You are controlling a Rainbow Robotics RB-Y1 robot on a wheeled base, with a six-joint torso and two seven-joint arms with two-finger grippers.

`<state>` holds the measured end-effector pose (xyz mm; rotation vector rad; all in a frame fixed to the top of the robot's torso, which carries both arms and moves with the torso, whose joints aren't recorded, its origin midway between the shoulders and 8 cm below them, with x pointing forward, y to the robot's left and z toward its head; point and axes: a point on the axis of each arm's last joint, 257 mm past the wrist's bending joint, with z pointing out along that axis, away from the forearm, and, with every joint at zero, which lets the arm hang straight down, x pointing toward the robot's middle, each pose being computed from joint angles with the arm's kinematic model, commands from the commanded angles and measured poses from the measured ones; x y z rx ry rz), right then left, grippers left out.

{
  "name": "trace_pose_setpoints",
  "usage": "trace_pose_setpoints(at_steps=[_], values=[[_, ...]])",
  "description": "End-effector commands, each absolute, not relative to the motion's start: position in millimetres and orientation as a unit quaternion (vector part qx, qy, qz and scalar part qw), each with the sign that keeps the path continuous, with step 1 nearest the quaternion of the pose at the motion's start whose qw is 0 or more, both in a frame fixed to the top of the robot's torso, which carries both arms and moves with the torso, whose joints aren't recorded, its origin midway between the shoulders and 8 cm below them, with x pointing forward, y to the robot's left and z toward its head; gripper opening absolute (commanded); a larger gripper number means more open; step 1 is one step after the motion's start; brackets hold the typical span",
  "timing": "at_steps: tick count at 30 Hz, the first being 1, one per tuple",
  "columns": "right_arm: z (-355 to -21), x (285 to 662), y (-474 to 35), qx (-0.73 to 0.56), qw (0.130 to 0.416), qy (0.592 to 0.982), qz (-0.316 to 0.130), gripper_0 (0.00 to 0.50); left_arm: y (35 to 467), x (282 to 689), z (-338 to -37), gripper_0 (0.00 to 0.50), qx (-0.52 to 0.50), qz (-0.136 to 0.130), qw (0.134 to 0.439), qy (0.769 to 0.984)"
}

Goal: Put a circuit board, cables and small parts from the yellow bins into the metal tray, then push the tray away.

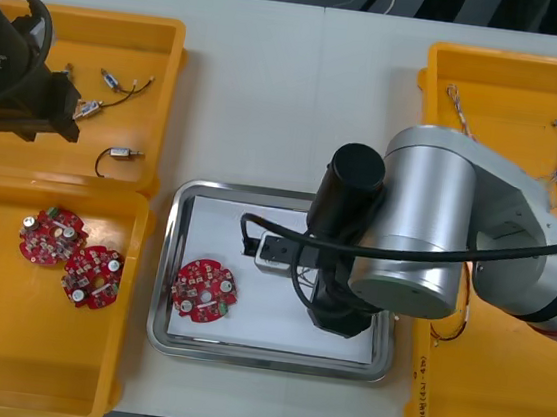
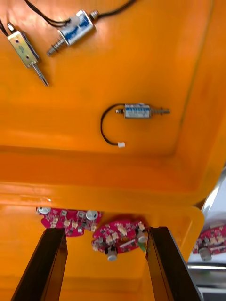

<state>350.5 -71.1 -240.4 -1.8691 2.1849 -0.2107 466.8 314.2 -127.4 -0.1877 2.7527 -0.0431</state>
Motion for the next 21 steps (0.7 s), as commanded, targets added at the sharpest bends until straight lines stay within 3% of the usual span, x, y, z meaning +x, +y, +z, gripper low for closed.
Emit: trace_pose_setpoints(at_steps=[1, 14, 18, 19, 21], values=[[-246.0, 350.4, -49.3, -0.678, 0.140, 0.718, -0.078, 0.000, 338.3, 487.6, -100.6, 0.500, 0.004, 0.013, 0.234, 0.972], [-286.5, 343.0, -57.4, -0.657, 0.111, 0.743, -0.064, 0.000, 331.2, 507.5, -91.0, 0.500, 0.136, 0.033, 0.270, 0.953], [-286.5, 343.0, -57.4, -0.657, 0.111, 0.743, -0.064, 0.000, 328.5, 507.4, -92.3, 0.500, 0.166, 0.022, 0.260, 0.951], [-301.0, 332.6, -62.8, -0.651, 0.093, 0.751, -0.056, 0.000, 327.0, 506.7, -94.0, 0.500, 0.176, 0.017, 0.255, 0.951], [-302.7, 334.5, -62.1, -0.642, 0.101, 0.758, -0.055, 0.000, 327.7, 506.7, -93.0, 0.500, 0.188, 0.017, 0.252, 0.949]])
